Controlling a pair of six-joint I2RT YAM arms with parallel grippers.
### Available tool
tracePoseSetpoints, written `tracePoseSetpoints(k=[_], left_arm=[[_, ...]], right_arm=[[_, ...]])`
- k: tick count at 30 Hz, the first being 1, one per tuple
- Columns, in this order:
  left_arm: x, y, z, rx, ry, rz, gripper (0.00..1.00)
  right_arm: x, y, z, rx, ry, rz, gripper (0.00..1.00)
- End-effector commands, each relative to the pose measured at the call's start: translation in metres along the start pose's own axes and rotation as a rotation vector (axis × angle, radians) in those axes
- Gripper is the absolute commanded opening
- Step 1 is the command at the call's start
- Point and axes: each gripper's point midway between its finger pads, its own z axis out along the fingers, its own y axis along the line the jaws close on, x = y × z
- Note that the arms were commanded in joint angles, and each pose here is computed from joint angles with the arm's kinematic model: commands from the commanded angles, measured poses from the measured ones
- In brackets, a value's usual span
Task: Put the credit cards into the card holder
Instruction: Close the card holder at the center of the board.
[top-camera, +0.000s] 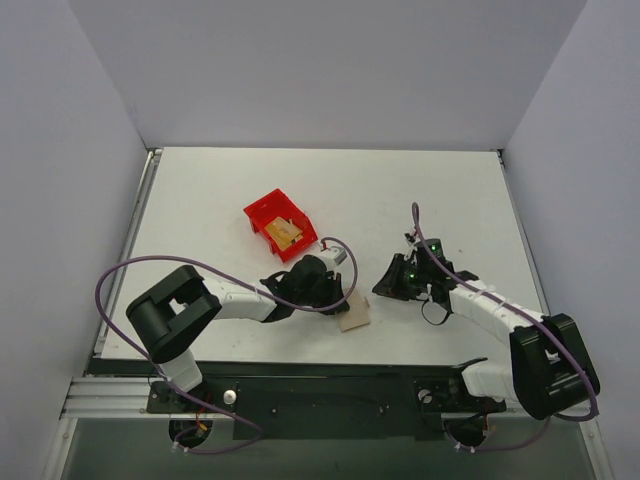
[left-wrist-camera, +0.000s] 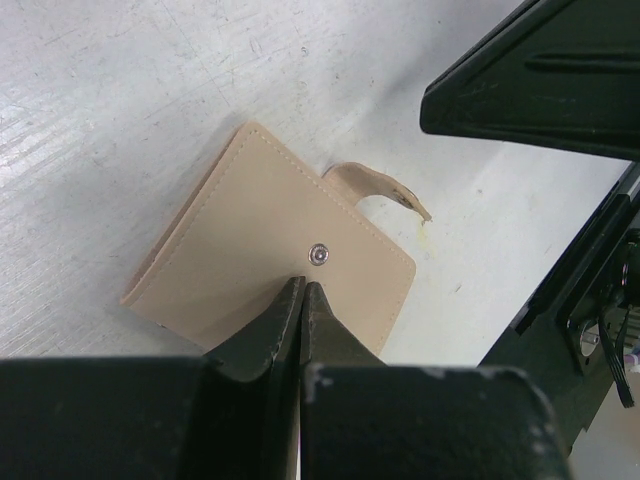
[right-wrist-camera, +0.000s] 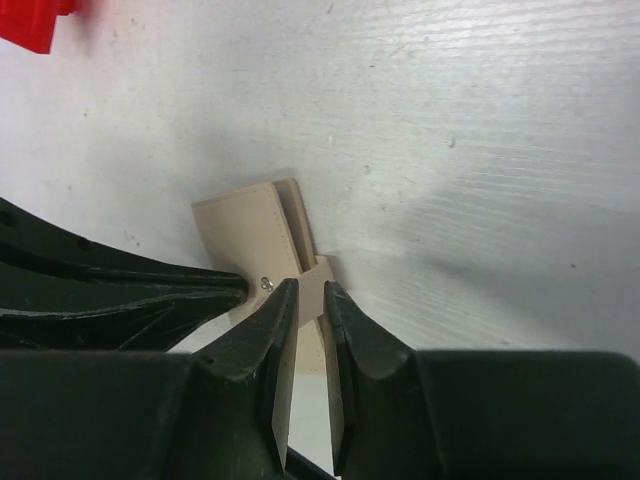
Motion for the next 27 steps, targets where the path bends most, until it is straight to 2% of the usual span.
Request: tracePoseSetpoints(k=[1, 12, 27], left_arm=[[-0.005, -0.006, 0.001, 0.024, -0.017, 0.005, 0.05], [-0.002, -0.005, 0.002, 0.023, -0.008, 0.003, 0.04], [-0.003, -0.004, 0.003, 0.020, -0.011, 0.000, 0.04]], right_arm=[[-0.006, -0.022, -0.011, 0.139, -0.015, -0.052, 0.13], [0.003, 0.011, 0.000, -0.073, 0.047, -0.051, 0.11], [0.014, 0.017, 0.006, -0.124, 0.113, -0.046, 0.08]])
